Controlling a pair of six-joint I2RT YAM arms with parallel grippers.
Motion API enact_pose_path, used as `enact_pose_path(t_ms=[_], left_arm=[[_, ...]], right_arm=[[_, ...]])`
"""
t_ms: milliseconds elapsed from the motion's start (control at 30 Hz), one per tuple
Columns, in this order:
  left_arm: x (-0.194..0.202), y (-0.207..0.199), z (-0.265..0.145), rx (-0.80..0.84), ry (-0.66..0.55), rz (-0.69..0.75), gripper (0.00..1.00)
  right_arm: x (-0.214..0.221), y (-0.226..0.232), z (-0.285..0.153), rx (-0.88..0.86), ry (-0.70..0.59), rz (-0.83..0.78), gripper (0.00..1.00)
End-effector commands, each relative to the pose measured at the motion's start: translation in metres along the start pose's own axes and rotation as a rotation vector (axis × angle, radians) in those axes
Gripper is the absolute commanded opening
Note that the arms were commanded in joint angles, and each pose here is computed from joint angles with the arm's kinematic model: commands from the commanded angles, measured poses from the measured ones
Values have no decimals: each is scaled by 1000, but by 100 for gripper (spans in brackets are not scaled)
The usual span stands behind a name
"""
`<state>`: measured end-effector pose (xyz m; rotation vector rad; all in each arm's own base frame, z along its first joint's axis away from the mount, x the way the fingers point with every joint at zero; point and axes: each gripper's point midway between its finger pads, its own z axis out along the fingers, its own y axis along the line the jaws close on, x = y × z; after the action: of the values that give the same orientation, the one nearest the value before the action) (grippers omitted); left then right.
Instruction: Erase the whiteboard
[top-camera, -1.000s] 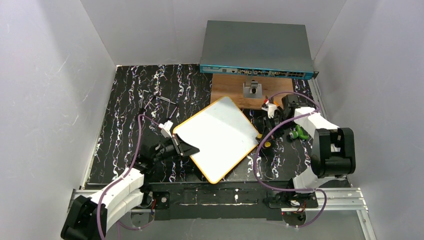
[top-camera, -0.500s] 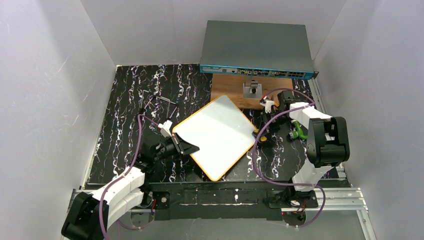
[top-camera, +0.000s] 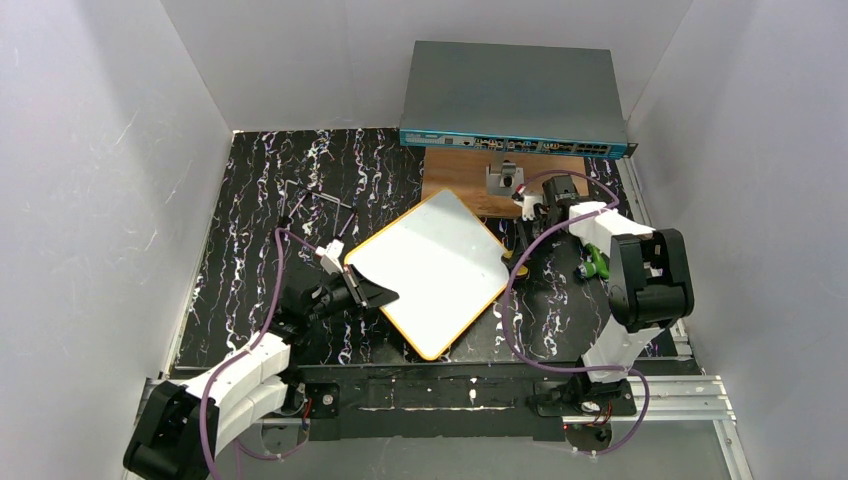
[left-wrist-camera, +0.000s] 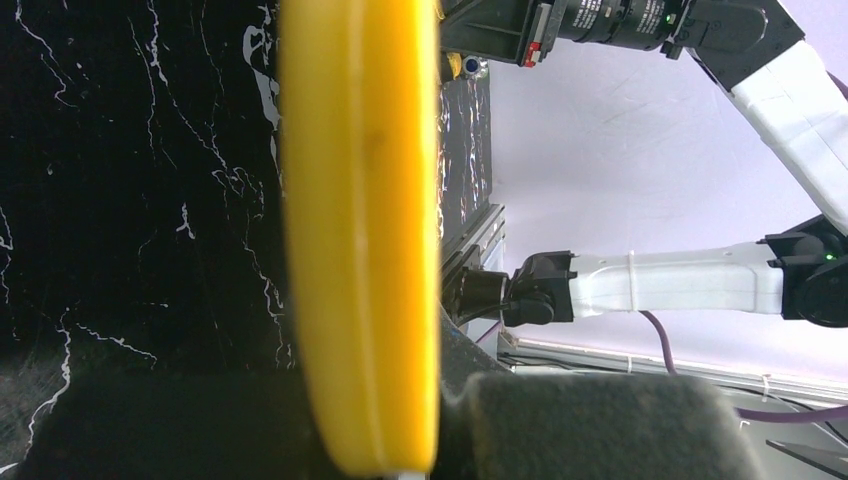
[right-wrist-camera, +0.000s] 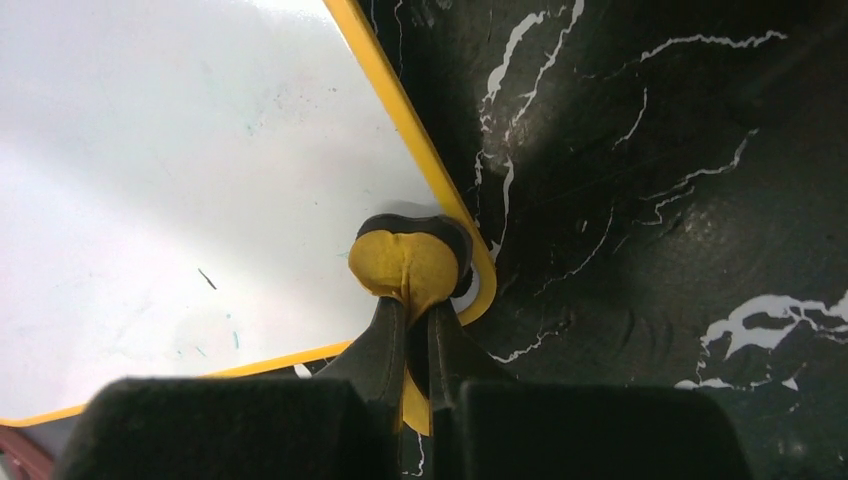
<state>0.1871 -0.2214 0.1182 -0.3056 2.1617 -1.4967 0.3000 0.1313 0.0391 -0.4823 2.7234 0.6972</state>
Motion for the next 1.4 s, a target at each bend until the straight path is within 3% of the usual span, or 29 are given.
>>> enact_pose_path(t_ms=[0,167,267,567,633,767,1067,1200,1367], left_arm=[[-4,-7,0,30,-13,64,0],[-6,-8,2,30,-14,62,0],[-8,-8,1,25,-28,59,0],[-18,-3,-2,9,-122,6,0],[-19,-2,-3,3,-134,-9,0],[-23,8,-6,-22,-185,-52,0],[-32,4,-8,-16,-235,-99,0],[-32,0,-8,-9,-231,-104,0],[-28,0,-7,-10,-204,-99,0]], right_arm=[[1,11,10,-74,73,9,1],[42,72,20,-196,214,-200,1],[52,108,14,-265,225,-293,1],[74,159,5,-475,272,-317,1],[58,151,3,-435,208,-288,1],[21,91,-2,-234,26,-81,1],[27,71,12,-142,40,133,1],[33,83,22,-176,96,110,1],[40,125,22,-241,131,-65,1]])
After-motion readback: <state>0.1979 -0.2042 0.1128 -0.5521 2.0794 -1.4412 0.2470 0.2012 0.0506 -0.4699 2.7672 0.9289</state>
